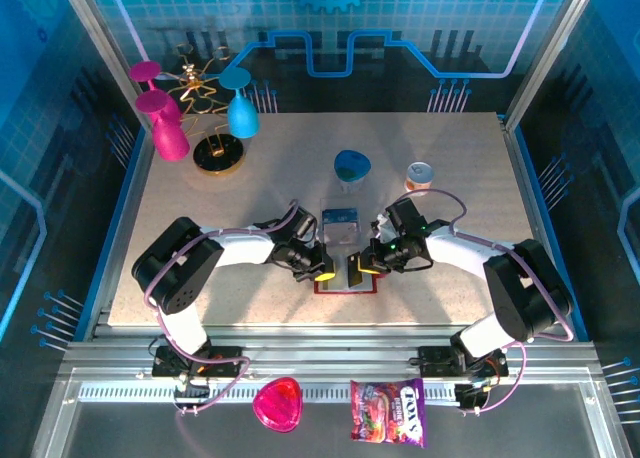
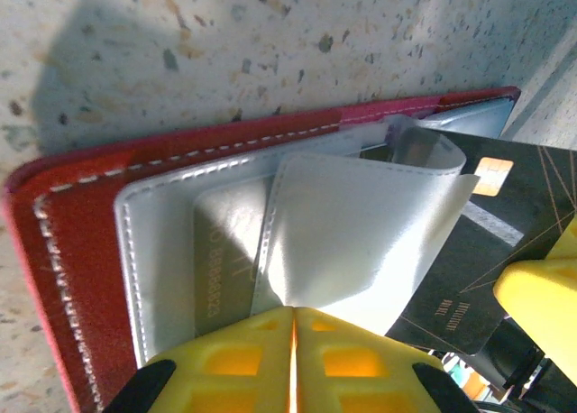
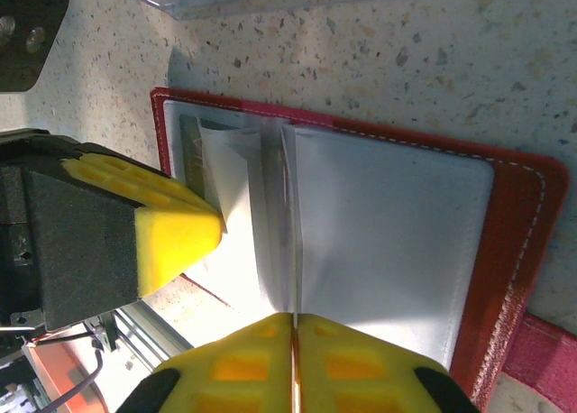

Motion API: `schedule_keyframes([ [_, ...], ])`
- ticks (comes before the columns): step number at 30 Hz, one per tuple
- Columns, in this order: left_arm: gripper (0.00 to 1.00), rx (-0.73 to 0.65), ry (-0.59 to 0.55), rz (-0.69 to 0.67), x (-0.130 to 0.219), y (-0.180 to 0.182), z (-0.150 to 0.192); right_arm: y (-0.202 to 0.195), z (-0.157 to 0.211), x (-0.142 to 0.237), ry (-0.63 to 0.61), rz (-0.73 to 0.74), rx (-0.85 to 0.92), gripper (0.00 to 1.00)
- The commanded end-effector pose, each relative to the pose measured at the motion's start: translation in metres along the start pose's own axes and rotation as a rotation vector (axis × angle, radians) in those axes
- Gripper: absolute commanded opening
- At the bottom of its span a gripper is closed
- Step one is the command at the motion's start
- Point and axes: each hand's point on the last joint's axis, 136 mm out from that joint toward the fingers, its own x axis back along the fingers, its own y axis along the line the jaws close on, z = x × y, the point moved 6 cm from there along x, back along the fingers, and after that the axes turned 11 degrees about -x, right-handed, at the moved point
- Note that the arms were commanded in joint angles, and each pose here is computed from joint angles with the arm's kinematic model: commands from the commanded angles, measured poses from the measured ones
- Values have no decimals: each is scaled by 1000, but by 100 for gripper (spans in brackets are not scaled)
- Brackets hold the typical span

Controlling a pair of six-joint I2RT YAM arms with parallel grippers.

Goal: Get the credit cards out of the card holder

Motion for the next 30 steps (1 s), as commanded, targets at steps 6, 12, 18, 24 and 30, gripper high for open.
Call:
schedule_keyframes([
  [6,11,2,15,-31,3,0,5,4,5,-2,14,-16,-7,16],
  [12,12,-1,10,-26,6,-1,6,4,9,-3,15,-25,-23,16],
  [18,14,-6,-4,-22,13,-6,7,4,10,-3,11,-17,-29,16],
  [24,14,-18,-22,-26,21,-10,7,4,11,-1,6,-6,-26,15],
  [30,14,-18,-44,-34,26,-8,8,6,10,1,3,-2,-17,11],
])
